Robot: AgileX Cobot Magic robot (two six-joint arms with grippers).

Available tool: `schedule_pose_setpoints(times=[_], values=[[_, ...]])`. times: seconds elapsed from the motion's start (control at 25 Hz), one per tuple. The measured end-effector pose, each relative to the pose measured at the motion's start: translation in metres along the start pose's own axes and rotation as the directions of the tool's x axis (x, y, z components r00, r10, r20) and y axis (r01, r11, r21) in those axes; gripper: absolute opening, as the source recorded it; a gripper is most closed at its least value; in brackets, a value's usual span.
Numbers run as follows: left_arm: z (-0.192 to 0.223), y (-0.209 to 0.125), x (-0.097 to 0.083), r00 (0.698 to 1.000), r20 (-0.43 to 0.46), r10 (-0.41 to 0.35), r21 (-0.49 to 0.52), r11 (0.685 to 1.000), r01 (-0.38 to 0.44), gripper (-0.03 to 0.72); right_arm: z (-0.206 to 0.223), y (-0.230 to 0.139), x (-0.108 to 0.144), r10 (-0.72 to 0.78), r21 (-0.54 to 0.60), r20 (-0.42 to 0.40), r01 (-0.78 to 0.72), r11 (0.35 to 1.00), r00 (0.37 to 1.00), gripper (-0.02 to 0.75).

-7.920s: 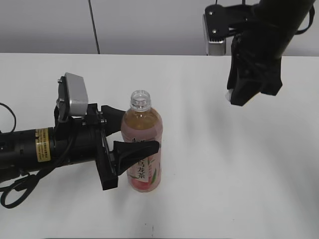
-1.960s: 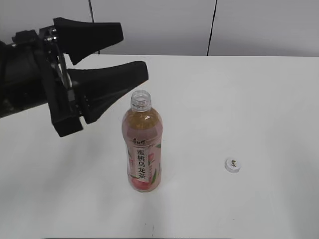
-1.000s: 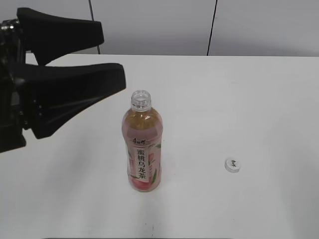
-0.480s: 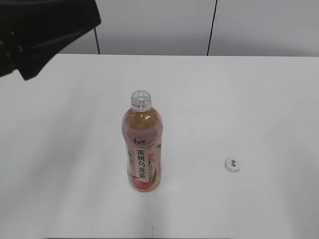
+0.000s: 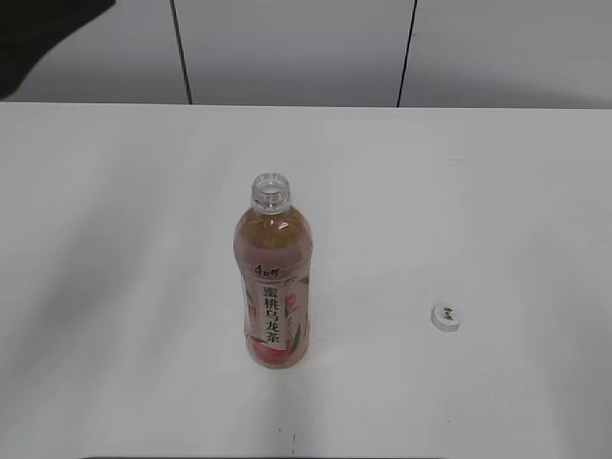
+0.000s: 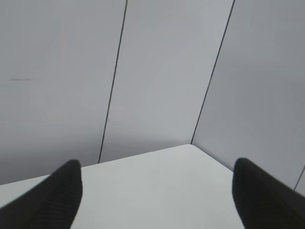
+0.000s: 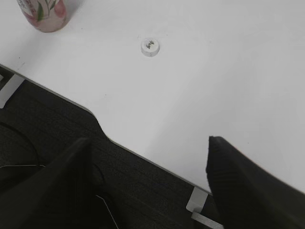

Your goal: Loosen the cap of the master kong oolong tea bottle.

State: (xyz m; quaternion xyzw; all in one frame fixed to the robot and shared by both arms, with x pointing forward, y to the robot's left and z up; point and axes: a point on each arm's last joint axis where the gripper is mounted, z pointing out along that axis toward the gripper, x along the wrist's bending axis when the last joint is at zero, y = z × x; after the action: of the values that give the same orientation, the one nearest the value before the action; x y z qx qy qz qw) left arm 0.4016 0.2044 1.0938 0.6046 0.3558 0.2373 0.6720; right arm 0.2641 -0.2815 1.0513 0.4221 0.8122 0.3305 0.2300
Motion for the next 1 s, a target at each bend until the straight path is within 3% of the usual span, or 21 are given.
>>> schedule_pose_setpoints(times=[0.36, 0.6, 1.0], values=[[-0.025, 0.012, 0.009, 0.980, -0.197, 0.029, -0.022, 0.999, -0.034, 0.575, 0.000, 0.000, 0.000, 0.000, -0.001, 0.000, 0.000, 1.000, 1.000, 0.566], [-0.035, 0.004, 0.017, 0.948, -0.319, 0.005, 0.070, 0.997, 0.018, 0.571, 0.000, 0.000, 0.000, 0.000, -0.001, 0.000, 0.000, 1.000, 1.000, 0.566], [-0.061, -0.005, 0.009, 0.944, -0.329, 0.011, 0.223, 0.972, 0.066, 0.570, 0.000, 0.000, 0.000, 0.000, -0.001, 0.000, 0.000, 1.000, 1.000, 0.566]])
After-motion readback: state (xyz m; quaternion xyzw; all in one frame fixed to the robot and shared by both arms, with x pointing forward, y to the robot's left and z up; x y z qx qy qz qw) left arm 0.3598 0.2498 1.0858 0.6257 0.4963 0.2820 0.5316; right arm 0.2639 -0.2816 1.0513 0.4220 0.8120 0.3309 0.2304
